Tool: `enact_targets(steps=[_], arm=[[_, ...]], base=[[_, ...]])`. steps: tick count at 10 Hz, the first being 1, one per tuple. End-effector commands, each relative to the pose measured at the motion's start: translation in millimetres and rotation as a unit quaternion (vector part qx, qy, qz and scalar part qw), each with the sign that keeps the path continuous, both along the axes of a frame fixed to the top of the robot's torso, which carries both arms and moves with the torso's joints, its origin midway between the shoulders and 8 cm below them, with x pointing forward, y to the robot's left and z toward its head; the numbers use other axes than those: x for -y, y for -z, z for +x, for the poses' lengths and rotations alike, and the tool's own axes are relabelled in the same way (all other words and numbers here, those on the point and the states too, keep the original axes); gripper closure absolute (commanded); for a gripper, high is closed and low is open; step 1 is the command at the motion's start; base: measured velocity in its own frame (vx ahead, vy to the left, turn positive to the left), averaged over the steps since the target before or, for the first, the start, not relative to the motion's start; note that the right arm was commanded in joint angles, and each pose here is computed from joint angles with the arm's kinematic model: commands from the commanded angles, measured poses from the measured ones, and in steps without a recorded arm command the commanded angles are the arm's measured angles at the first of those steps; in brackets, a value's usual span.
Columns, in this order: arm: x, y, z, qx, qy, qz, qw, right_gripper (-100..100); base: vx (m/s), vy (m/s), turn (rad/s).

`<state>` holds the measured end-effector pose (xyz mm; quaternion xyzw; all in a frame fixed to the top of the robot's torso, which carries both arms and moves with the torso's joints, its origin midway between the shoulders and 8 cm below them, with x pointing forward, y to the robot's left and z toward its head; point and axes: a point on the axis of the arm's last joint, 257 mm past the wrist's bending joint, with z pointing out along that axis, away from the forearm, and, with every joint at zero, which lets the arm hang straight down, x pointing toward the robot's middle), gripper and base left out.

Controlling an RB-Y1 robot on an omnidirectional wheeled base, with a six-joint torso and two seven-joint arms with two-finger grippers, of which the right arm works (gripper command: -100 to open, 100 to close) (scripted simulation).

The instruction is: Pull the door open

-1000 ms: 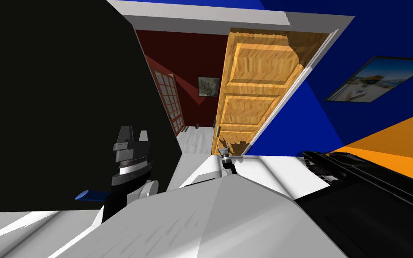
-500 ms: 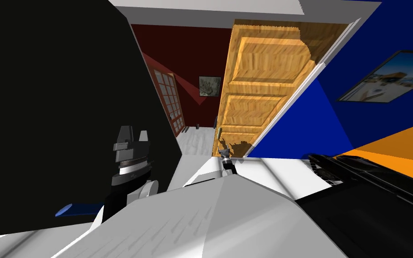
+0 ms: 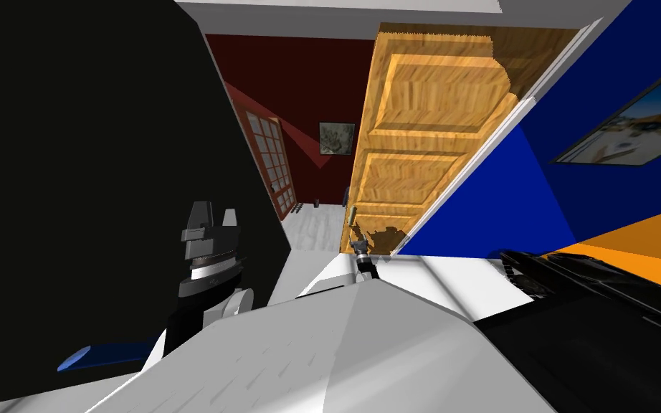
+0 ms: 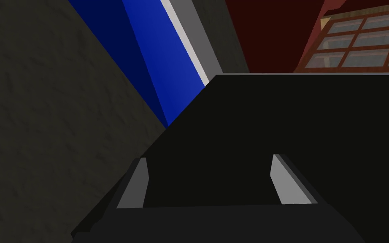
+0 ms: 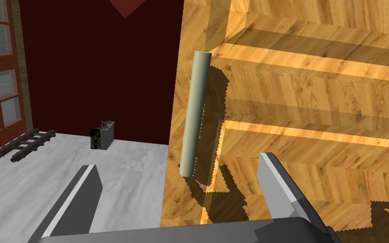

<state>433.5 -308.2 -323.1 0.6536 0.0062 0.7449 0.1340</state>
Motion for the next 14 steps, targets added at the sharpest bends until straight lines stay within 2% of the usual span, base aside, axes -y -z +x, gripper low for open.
enact_targets(steps=[1, 6, 12, 14], arm=[[4.1, 7.5, 0.4, -0.006, 0.002, 0.013, 0.9999, -100], [16.9, 28.9, -1.9, -0.023, 0.008, 0.045, 0.9987, -100], [43.3, 61.3, -8.4, -0.047, 0.027, 0.095, 0.9940, -100], [49.0, 66.8, -10.0, -0.051, 0.032, 0.104, 0.9928, -100]], base=[[0.101, -0.014, 0.020], [0.086, -0.015, 0.018], [0.125, -0.023, 0.026], [0.112, -0.017, 0.017]])
